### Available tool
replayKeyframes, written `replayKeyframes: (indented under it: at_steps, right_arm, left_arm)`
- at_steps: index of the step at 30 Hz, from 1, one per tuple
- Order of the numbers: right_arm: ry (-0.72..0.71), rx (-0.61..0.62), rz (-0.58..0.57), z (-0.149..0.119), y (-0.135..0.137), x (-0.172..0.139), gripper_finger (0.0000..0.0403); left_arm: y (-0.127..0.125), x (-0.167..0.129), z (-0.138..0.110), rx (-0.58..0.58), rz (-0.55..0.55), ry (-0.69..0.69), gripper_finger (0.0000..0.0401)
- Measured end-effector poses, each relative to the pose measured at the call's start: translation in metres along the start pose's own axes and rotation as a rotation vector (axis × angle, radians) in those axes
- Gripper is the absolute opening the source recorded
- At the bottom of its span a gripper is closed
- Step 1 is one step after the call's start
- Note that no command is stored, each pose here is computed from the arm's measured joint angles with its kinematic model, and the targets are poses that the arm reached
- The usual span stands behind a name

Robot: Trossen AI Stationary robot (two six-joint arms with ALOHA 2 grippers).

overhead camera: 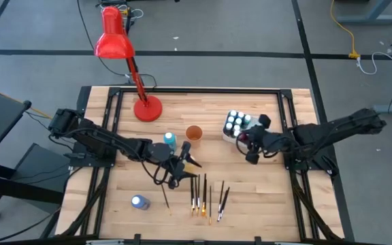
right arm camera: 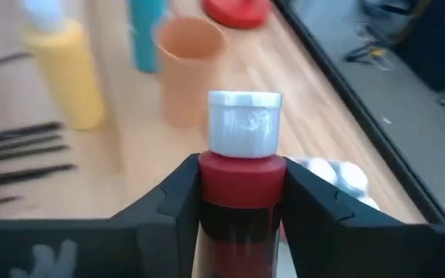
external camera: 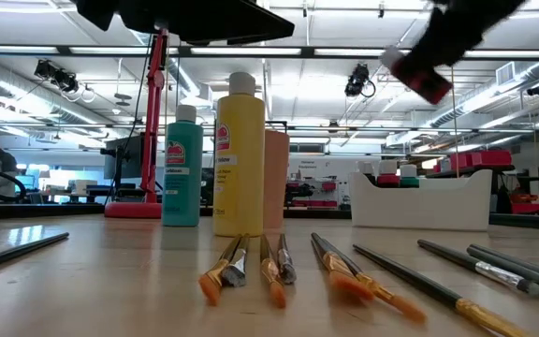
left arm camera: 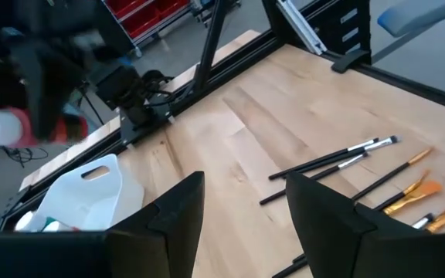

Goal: Pick & Place Paint Supplies
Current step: Put the dark red paint bottle into the white bin

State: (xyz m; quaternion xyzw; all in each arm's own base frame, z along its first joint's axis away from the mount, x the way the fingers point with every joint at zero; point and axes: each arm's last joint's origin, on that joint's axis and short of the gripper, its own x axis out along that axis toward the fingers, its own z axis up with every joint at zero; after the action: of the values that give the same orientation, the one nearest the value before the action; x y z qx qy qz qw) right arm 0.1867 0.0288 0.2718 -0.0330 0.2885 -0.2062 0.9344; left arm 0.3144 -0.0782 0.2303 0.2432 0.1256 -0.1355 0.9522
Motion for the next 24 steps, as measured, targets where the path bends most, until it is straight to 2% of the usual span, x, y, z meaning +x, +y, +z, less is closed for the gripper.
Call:
replayKeyframes:
  at_steps: [6,8,12,18,24]
  right_arm:
    - [-0.122,0.051,-0.249,-0.055,-0.006,0.026,0.0145]
    - [-0.173,0.100,-0.283,-0.071,-0.008,0.036,0.0148]
    - [-0.242,0.178,-0.265,-0.104,-0.013,0.048,0.0149]
    - [-0.308,0.259,-0.306,-0.140,-0.025,0.054,0.0150]
    - [-0.267,0.267,-0.242,-0.141,-0.029,0.060,0.0151]
  left_arm:
    - [0.000,0.000,0.000,0.000,-0.002,0.003,0.0194]
    - [0.000,0.000,0.000,0.000,-0.002,0.003,0.0194]
    - [0.000,0.000,0.000,0.000,-0.002,0.003,0.0194]
    - [0.000,0.000,0.000,0.006,-0.001,0.003,0.0194]
    - [0.000,0.000,0.000,0.005,0.006,-0.003,0.0194]
